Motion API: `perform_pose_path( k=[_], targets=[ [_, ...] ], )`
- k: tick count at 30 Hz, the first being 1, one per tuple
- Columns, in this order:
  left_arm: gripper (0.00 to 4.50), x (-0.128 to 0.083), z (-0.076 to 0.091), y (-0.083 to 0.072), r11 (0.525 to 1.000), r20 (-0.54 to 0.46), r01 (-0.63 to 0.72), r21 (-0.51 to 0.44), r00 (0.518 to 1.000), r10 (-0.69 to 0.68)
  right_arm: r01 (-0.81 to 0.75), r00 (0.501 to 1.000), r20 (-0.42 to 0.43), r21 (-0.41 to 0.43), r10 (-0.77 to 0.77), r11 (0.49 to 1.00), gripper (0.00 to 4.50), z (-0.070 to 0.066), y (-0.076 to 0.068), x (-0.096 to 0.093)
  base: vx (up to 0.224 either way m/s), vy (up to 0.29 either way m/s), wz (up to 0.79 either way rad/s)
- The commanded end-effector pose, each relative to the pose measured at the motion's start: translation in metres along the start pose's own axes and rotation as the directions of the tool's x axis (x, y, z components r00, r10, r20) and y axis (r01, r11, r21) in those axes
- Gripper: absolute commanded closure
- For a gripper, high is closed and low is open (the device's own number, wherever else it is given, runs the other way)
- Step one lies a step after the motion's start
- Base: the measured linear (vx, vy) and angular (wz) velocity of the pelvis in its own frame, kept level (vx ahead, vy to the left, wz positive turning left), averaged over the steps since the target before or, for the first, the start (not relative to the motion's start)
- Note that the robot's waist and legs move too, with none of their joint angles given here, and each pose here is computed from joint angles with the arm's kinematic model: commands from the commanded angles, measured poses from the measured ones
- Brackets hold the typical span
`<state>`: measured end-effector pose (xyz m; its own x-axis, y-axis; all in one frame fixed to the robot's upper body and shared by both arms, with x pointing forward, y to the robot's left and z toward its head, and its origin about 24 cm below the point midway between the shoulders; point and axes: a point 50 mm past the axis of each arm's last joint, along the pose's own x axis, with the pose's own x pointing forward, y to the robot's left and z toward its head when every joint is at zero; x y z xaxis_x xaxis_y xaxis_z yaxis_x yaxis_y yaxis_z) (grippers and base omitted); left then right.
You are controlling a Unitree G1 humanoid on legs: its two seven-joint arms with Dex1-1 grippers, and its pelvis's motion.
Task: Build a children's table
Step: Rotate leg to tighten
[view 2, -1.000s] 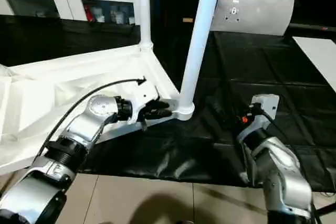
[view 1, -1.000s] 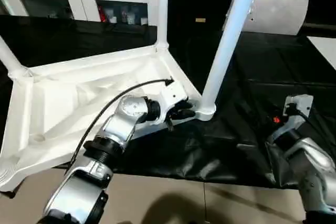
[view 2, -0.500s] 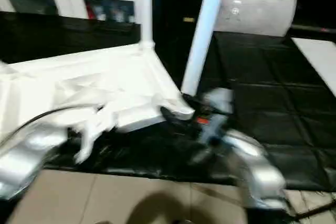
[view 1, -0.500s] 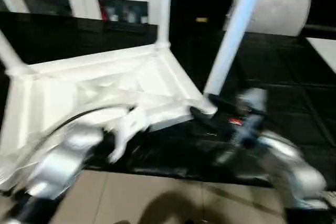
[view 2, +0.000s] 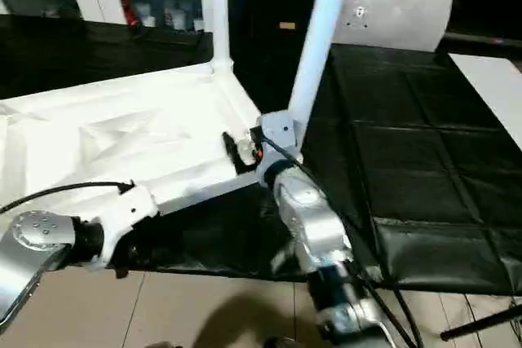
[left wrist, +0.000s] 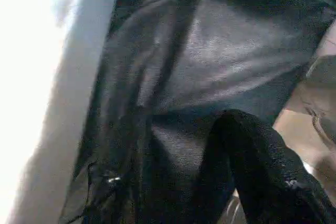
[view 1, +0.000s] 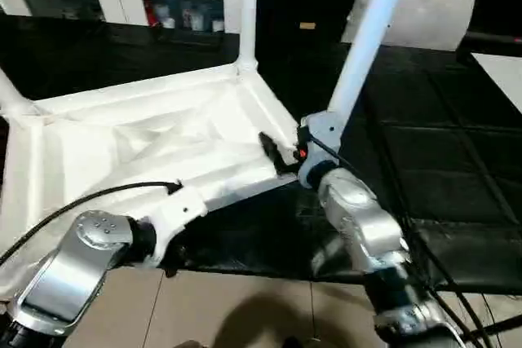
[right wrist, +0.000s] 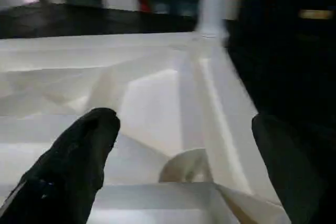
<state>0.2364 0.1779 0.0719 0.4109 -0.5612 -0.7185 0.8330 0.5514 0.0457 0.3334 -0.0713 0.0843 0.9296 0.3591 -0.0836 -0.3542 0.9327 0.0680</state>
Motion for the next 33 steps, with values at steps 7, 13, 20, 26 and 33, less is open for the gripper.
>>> perform_pose_path(
  k=[7, 13, 20, 26, 33],
  targets=[
    [2.11, -0.005, -0.003, 0.013, 0.990, -0.023, -0.143, -0.021, 0.990, 0.142, 0.372, 0.928, -0.015, 0.026, -0.371, 0.928, 0.00, -0.007, -0.066, -0.004, 0.000, 0.000, 0.00],
    [2.11, 0.001, -0.003, 0.015, 0.983, -0.018, -0.181, -0.021, 0.983, 0.181, 0.498, 0.867, 0.024, -0.022, -0.497, 0.867, 0.00, 0.003, -0.113, -0.011, 0.000, 0.000, 0.00],
    [2.11, 0.015, 0.007, 0.029, 0.955, 0.062, -0.297, 0.000, 0.953, 0.296, 0.622, 0.782, 0.080, -0.056, -0.618, 0.781, 0.00, 0.022, -0.168, -0.030, 0.000, 0.000, 0.00],
    [2.11, 0.023, 0.023, 0.022, 0.948, 0.217, -0.312, -0.068, 0.922, 0.319, 0.630, 0.776, 0.115, -0.091, -0.620, 0.771, 0.00, 0.028, -0.182, -0.038, 0.000, 0.000, 0.00],
    [1.55, 0.022, 0.018, 0.006, 0.922, 0.371, -0.316, -0.223, 0.847, 0.380, 0.544, 0.839, 0.115, -0.142, -0.532, 0.827, 0.00, 0.017, -0.167, -0.041, 0.000, 0.000, 0.00]
  ],
)
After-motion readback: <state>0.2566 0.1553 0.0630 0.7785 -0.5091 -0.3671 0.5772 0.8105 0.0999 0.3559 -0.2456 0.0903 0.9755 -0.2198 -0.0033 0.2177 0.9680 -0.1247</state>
